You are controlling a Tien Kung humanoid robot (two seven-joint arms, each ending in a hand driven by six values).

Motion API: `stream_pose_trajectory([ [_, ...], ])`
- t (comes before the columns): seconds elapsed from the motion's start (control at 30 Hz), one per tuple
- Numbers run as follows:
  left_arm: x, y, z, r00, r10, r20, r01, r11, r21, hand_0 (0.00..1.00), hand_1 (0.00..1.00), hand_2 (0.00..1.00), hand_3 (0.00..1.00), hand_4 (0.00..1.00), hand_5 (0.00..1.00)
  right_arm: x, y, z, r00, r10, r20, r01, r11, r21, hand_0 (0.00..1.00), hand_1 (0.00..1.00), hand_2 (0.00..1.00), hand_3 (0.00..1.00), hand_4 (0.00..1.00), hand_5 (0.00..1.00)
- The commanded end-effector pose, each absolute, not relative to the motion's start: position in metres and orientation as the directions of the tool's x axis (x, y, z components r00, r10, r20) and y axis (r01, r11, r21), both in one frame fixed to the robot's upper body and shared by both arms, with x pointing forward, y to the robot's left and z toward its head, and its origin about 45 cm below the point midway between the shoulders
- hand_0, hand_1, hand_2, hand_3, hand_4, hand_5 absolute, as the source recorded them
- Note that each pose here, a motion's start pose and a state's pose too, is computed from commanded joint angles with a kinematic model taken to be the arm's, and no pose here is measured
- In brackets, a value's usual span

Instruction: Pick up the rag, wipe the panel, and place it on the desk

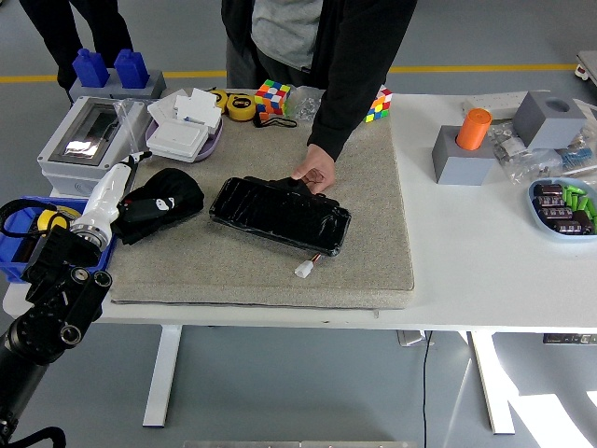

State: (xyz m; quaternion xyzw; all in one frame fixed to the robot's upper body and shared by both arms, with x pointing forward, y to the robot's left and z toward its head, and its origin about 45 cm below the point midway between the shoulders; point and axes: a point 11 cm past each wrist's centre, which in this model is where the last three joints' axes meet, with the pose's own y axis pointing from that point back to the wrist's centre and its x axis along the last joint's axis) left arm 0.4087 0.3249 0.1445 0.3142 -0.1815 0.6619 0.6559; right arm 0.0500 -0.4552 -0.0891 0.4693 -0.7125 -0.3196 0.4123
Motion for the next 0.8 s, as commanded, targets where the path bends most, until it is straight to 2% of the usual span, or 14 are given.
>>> stream_pose_trajectory([
  [0.03, 0.408, 0.325, 0.146, 0.054, 0.779, 0.625, -0.984, -0.066, 0.168, 0.998, 0.998, 0.998, 0.998, 0.998, 0.983, 0.05, -0.455, -0.089, -0.219, -0.932, 0.287, -0.406, 0.355, 0.842, 0.6, 0.577, 0.514, 0.523, 0.972, 0.401],
  [0.1, 0.406, 0.323, 0.152, 0.04, 0.829, 0.558, -0.99, -0.041, 0.132, 0.998, 0.998, 0.998, 0.998, 0.998, 0.983, 0.051, -0.455, -0.089, -0.219, -0.932, 0.287, -0.407, 0.355, 0.842, 0.6, 0.577, 0.514, 0.523, 0.972, 0.401],
  [0.2, 0.403, 0.323, 0.166, -0.043, 0.887, 0.459, -0.999, -0.049, 0.002, 0.998, 0.998, 0.998, 0.998, 0.998, 0.983, 0.051, -0.455, -0.089, -0.22, -0.932, 0.287, -0.407, 0.355, 0.841, 0.6, 0.577, 0.514, 0.523, 0.972, 0.401],
  [0.23, 0.401, 0.324, 0.173, -0.083, 0.901, 0.425, -0.996, -0.066, -0.055, 0.603, 0.672, 0.72, 0.732, 0.998, 0.451, 0.051, -0.455, -0.089, -0.22, -0.932, 0.287, -0.407, 0.355, 0.842, 0.599, 0.578, 0.514, 0.524, 0.972, 0.401],
  [0.4, 0.389, 0.333, 0.198, -0.236, 0.944, 0.233, -0.948, -0.17, -0.269, 0.603, 0.672, 0.72, 0.732, 0.998, 0.451, 0.053, -0.455, -0.089, -0.222, -0.932, 0.286, -0.41, 0.356, 0.84, 0.599, 0.578, 0.514, 0.524, 0.972, 0.401],
  [0.43, 0.387, 0.337, 0.201, -0.256, 0.948, 0.187, -0.937, -0.196, -0.29, 0.518, 0.593, 0.622, 0.61, 0.956, 0.323, 0.054, -0.455, -0.089, -0.222, -0.932, 0.286, -0.41, 0.356, 0.84, 0.599, 0.578, 0.514, 0.524, 0.972, 0.401],
  [0.6, 0.378, 0.36, 0.2, -0.342, 0.94, -0.023, -0.906, -0.336, -0.259, 0.518, 0.593, 0.622, 0.61, 0.956, 0.323, 0.055, -0.457, -0.088, -0.221, -0.931, 0.292, -0.407, 0.36, 0.84, 0.6, 0.577, 0.514, 0.524, 0.971, 0.402],
  [0.67, 0.375, 0.364, 0.198, -0.354, 0.934, -0.054, -0.902, -0.356, -0.246, 0.507, 0.576, 0.592, 0.595, 0.937, 0.304, 0.054, -0.458, -0.088, -0.219, -0.93, 0.294, -0.404, 0.361, 0.841, 0.6, 0.577, 0.514, 0.524, 0.971, 0.402],
  [0.8, 0.371, 0.37, 0.197, -0.37, 0.927, -0.06, -0.896, -0.374, -0.24, 0.507, 0.576, 0.592, 0.595, 0.937, 0.304, 0.057, -0.459, -0.088, -0.218, -0.93, 0.297, -0.407, 0.363, 0.838, 0.6, 0.577, 0.514, 0.524, 0.971, 0.402],
])
